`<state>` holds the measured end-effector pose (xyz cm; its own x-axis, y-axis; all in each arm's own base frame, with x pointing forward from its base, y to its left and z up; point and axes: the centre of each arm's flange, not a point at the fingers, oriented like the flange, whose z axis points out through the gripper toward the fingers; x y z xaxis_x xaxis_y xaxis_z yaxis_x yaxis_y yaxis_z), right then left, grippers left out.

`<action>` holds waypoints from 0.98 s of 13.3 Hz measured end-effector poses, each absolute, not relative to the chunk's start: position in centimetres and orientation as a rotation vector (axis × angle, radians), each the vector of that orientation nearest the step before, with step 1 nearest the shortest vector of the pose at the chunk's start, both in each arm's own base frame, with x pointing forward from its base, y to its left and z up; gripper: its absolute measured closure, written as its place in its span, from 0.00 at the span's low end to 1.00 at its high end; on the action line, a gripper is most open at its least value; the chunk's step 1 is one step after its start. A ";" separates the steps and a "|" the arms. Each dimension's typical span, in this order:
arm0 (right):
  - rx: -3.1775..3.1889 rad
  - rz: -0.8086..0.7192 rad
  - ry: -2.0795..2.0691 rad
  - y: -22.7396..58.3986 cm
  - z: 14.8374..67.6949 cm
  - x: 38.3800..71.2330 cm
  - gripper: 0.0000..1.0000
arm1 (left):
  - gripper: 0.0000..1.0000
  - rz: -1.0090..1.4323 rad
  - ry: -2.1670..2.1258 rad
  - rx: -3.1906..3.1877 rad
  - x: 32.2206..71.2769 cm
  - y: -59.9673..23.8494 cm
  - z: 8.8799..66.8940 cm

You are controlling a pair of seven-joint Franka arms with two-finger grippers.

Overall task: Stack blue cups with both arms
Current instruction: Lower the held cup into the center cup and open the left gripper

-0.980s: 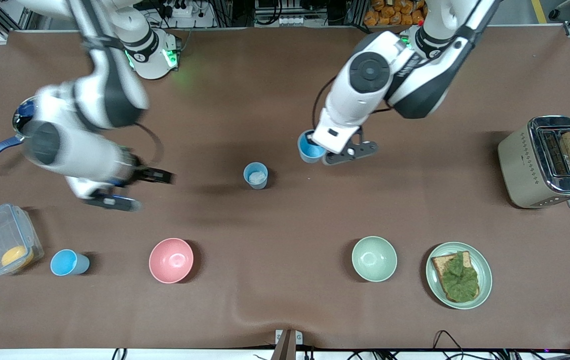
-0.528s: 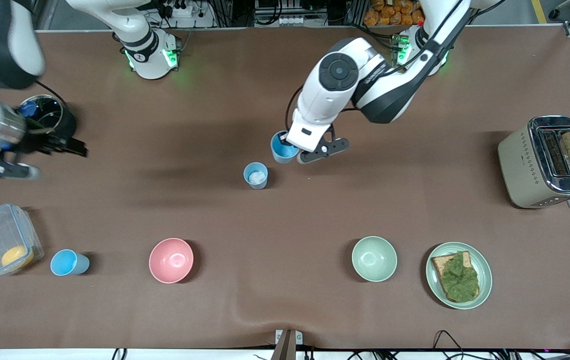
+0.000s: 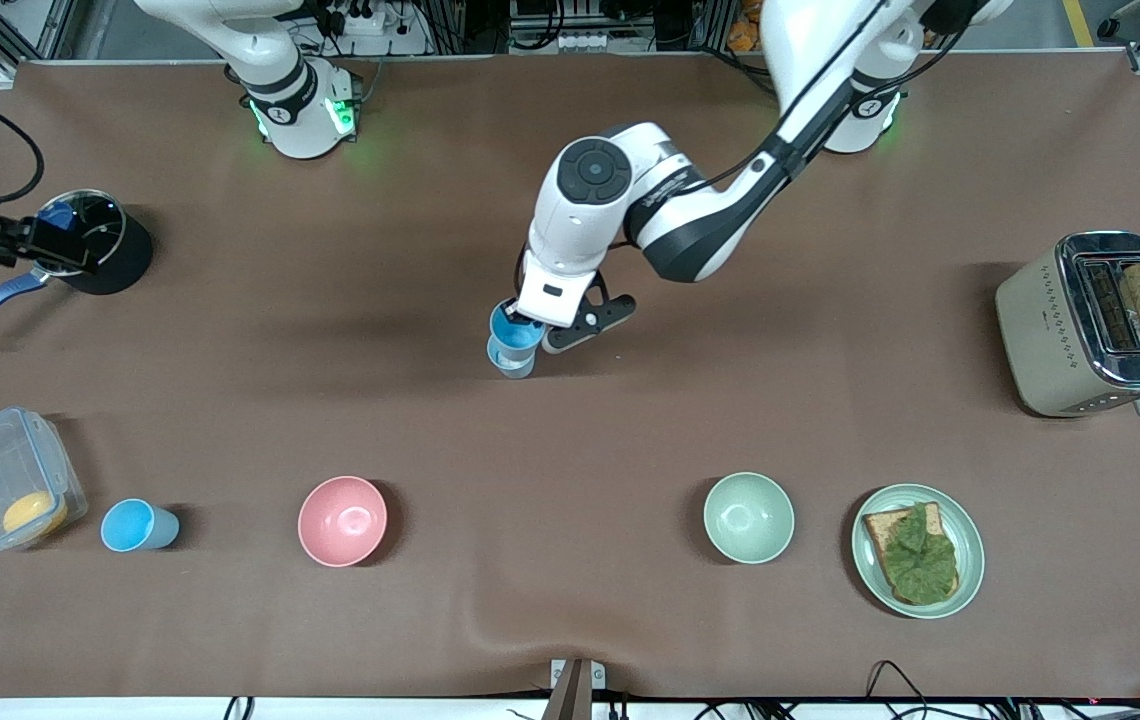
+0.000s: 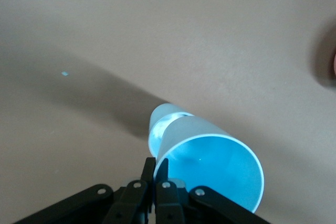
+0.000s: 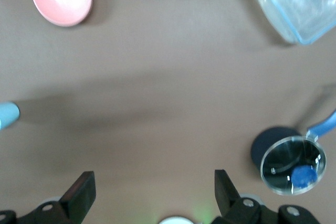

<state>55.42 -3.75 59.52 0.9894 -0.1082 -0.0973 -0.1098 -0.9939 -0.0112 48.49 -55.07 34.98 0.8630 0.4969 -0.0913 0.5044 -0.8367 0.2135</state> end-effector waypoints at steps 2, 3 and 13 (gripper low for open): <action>-3.123 0.092 0.163 -3.5 59.5 56.1 0.00 | 0.97 -0.001 0.762 2.810 48.2 -56.0 33.3; -3.124 0.092 0.162 -3.5 59.4 56.2 0.00 | 0.97 0.002 0.757 2.815 48.0 -56.2 32.7; -3.125 0.108 0.167 -3.6 58.6 56.6 0.00 | 0.97 -0.020 0.744 2.842 46.7 -57.2 30.8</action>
<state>56.62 -3.62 58.62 0.9919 -0.1062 -0.0693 -0.1069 -0.9943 -0.0063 46.72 -57.16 30.78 0.8731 0.4833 -0.0643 0.4861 -0.8525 0.1921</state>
